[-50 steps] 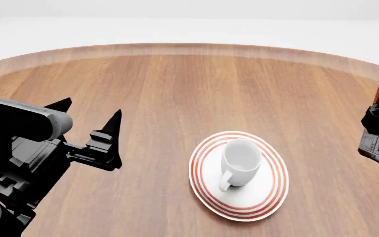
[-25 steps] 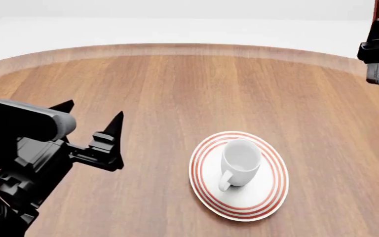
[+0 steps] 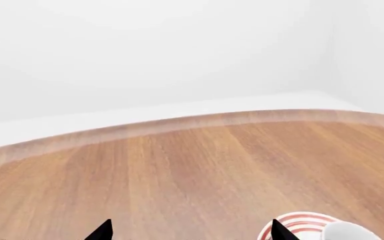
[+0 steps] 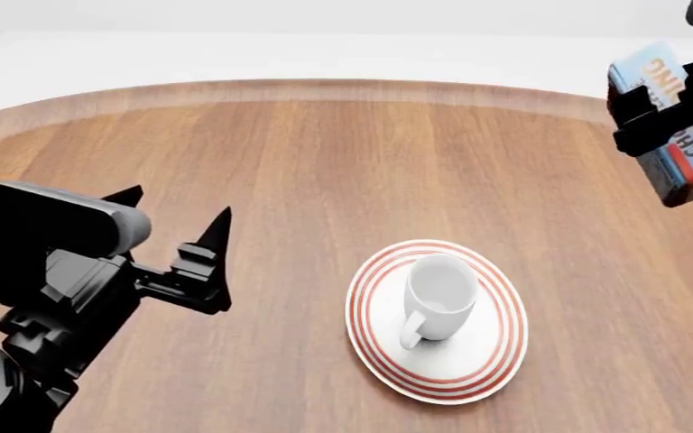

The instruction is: Pick up the white mug and put it on the plate, and put the chocolate pudding to the right of the plate.

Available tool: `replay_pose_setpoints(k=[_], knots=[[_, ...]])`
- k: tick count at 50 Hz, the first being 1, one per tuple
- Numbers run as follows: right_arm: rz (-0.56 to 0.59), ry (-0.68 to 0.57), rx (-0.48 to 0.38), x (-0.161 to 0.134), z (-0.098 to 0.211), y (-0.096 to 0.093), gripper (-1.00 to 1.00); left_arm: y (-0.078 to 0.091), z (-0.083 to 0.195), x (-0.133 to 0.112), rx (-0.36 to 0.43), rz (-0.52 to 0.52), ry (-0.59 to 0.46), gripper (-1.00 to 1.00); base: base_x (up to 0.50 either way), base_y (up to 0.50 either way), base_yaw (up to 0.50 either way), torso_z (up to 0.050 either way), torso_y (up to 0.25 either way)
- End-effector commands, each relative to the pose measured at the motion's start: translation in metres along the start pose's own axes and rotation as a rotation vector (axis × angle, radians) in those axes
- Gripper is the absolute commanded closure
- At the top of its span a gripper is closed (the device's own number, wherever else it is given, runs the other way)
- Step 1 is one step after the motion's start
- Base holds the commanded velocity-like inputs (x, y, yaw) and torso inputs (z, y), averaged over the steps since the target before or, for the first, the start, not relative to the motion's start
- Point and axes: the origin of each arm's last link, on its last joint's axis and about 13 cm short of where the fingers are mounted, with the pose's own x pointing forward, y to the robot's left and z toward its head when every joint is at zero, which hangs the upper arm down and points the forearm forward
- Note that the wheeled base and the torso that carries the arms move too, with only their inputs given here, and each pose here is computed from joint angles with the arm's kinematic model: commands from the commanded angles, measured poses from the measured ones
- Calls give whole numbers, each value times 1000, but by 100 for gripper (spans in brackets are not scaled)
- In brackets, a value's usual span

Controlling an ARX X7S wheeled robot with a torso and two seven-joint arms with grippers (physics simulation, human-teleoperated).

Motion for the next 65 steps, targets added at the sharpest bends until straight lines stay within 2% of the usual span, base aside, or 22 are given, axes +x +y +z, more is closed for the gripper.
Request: replay_pose_setpoints(k=[1,3,7,9,10,11,14,16,20,21,26,34,46,65], knots=[[106,116,-97,2,-5,-5,100,-3,1,5,-3,-37,-29,-100,0,0,0,0,0],[122,110,-92,2,-7,-5,100,-3,1,6,-3,-39,-28,-100,0,0,0,0,0],[125,108,-25,4,-14,-5,100,-4,0,7,-2,-43,-25,-100,0,0,0,0,0],[128,77,57,5,-19,-5,100,-5,0,6,-3,-45,-25,-100,0,0,0,0,0],[117,33,146,8,-20,-7,100,-5,-1,7,-4,-44,-24,-100,0,0,0,0,0],[109,23,192,9,-21,-8,100,-5,-1,7,-5,-44,-24,-100,0,0,0,0,0],[93,39,263,13,-33,-7,100,-5,-3,7,-7,-43,-20,-100,0,0,0,0,0],[83,6,351,14,-34,-8,100,-4,-3,6,-9,-40,-20,-100,0,0,0,0,0],[57,19,436,17,-41,-8,100,-4,-3,6,-10,-41,-22,-100,0,0,0,0,0],[52,27,431,18,-43,-7,100,-4,-3,6,-10,-40,-21,-100,0,0,0,0,0],[27,22,551,23,-52,-8,100,-4,-4,5,-14,-39,-20,-100,0,0,0,0,0],[9,119,506,34,-72,2,100,-5,-5,6,-17,-42,-16,-100,0,0,0,0,0],[46,175,441,55,-86,21,100,-4,-6,7,-20,-43,-16,-100,0,0,0,0,0],[85,184,483,76,-106,44,100,-4,-9,8,-23,-43,-9,-100,0,0,0,0,0]])
